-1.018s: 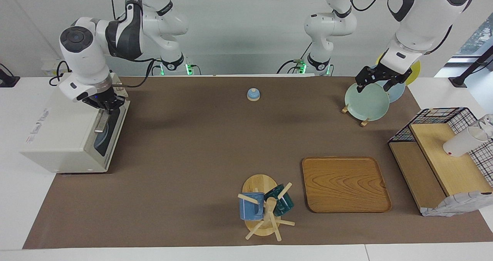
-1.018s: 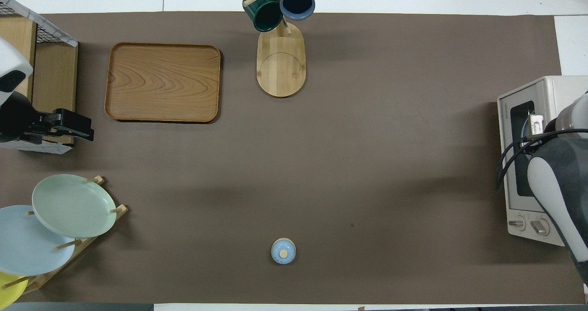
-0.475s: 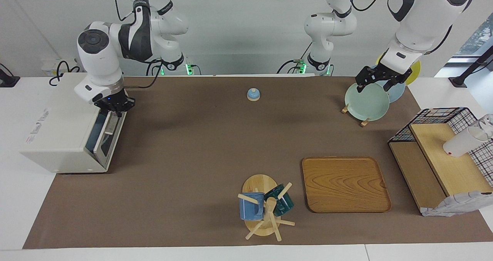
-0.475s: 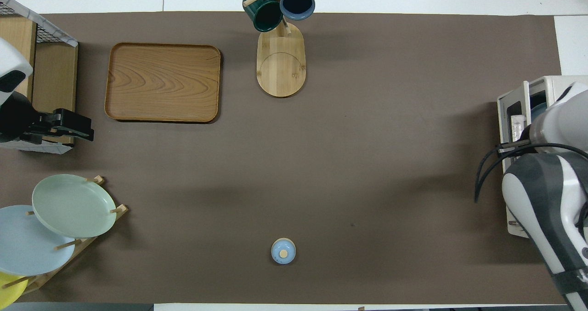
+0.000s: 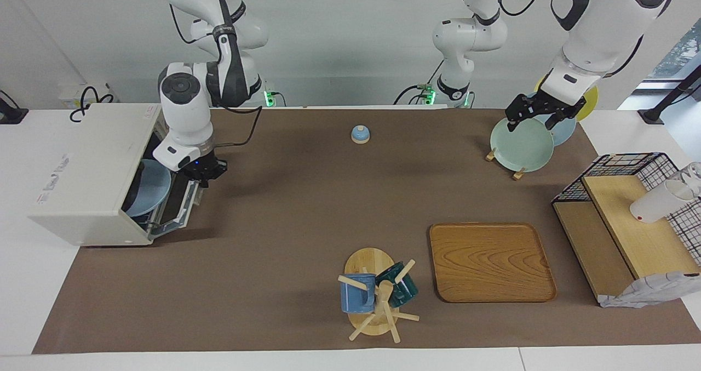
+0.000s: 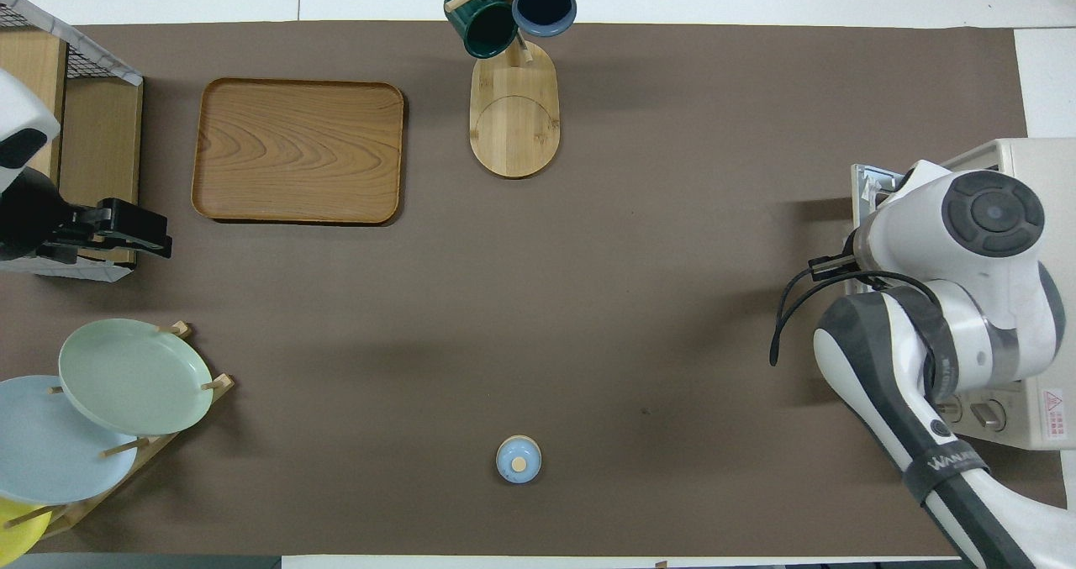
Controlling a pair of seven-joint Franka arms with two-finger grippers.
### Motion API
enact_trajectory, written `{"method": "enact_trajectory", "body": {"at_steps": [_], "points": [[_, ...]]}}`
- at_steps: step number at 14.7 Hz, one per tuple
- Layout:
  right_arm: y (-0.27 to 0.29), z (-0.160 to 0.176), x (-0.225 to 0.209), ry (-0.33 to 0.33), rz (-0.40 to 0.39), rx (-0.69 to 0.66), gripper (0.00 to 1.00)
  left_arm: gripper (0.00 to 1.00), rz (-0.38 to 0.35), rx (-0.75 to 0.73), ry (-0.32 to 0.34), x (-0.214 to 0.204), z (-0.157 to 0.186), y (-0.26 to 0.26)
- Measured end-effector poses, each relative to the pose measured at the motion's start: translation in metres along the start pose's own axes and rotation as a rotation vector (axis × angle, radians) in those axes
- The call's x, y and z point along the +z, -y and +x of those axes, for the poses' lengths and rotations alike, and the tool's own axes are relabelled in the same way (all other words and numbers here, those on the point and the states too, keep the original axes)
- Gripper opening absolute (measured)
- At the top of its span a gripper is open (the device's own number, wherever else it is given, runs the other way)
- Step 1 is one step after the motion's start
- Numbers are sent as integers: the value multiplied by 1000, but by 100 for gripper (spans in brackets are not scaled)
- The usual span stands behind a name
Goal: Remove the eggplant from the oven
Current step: 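Reach the right gripper into the open toaster oven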
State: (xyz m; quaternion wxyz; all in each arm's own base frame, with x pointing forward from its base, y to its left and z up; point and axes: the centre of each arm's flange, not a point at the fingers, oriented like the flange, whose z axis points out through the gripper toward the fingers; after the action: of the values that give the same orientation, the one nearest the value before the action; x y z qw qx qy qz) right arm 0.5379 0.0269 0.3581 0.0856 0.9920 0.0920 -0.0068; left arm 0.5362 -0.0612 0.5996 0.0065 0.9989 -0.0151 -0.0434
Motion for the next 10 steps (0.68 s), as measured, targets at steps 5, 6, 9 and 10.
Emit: {"method": "enact_trajectory", "body": {"at_steps": [5, 6, 9, 10], "points": [[16, 10, 49, 17, 15, 31, 1, 100, 0, 0, 0, 0, 0, 0], [16, 10, 52, 19, 16, 39, 1, 100, 0, 0, 0, 0, 0, 0], [17, 13, 49, 14, 49, 85, 1, 100, 0, 0, 0, 0, 0, 0], [21, 14, 47, 13, 72, 103, 1, 100, 0, 0, 0, 0, 0, 0]]}}
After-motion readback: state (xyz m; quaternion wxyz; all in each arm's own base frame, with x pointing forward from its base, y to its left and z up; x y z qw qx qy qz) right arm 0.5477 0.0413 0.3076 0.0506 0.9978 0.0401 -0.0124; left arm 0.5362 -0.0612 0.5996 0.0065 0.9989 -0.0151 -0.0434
